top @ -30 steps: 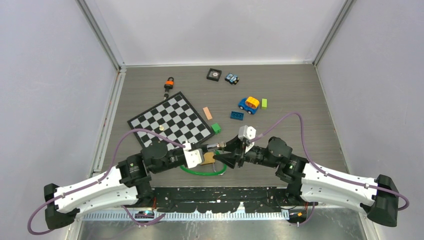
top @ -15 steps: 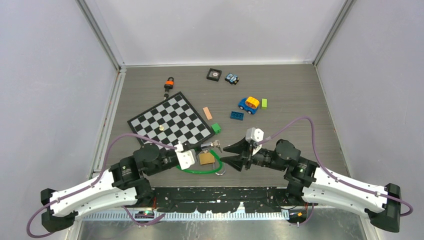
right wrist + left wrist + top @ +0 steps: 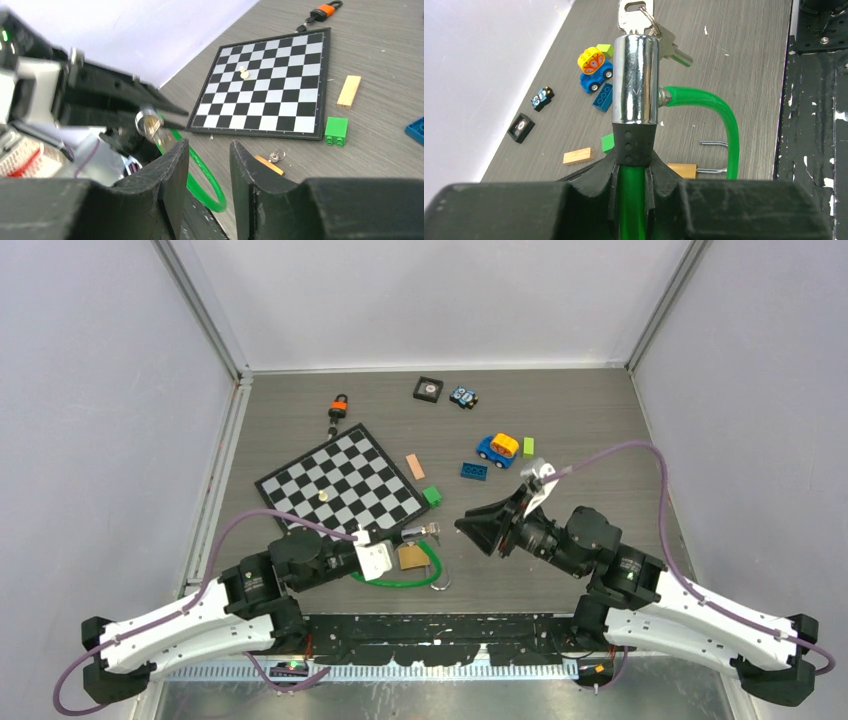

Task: Lock with the key
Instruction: Lock the lock.

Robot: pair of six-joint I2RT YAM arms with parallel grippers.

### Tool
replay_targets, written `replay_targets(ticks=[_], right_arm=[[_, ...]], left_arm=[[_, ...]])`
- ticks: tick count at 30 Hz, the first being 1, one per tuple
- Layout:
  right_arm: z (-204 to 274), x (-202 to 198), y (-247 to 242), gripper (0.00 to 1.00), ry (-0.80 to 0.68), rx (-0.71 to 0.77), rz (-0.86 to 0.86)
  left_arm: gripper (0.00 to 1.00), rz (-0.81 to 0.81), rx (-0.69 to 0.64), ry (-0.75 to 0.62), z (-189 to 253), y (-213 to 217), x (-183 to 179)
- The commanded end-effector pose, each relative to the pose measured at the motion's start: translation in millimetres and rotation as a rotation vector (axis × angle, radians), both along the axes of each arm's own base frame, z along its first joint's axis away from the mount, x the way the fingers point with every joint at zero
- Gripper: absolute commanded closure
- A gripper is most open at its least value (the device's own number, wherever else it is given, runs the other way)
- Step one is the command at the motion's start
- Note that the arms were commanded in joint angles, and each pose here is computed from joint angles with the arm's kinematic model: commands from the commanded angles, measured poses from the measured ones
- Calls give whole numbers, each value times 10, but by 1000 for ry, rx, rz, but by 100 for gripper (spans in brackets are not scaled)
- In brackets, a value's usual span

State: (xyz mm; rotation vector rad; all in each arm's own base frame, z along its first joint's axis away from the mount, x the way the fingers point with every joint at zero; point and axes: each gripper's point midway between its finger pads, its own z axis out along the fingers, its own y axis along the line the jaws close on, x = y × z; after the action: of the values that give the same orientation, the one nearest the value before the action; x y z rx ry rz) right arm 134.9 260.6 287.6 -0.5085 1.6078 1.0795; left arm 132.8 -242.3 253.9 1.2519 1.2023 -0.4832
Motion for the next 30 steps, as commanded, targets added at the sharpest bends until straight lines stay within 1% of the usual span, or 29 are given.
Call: replay_targets(ticks=[1,3,5,11,19,25,27,30], right_arm=[[279,211,-113,62,220,53,-196],[346,266,-157,65,270,40,-253],[384,253,-138,66,304,30,-253],[585,15,77,65,391,21,-100],[539,-263,327,64,547,-66,57],[370,-250,347,66,602,-125,32],[314,-244,350,66,619,-142,22],[268,-236,348,66,633,-153,14]], left_arm=[[100,-5,-59,-46,218,-18,7],[100,-6,-49,-44,199,-21,8],[100,-10,-41,-42,193,-23,1],[100,-14,-33,-44,178,-20,-4],[100,-19,-24,-42,166,-28,-8],[100,-19,-31,-41,177,-18,-16],[100,-49,-28,-34,156,-47,-62],[100,-52,-21,-30,142,-53,-64]])
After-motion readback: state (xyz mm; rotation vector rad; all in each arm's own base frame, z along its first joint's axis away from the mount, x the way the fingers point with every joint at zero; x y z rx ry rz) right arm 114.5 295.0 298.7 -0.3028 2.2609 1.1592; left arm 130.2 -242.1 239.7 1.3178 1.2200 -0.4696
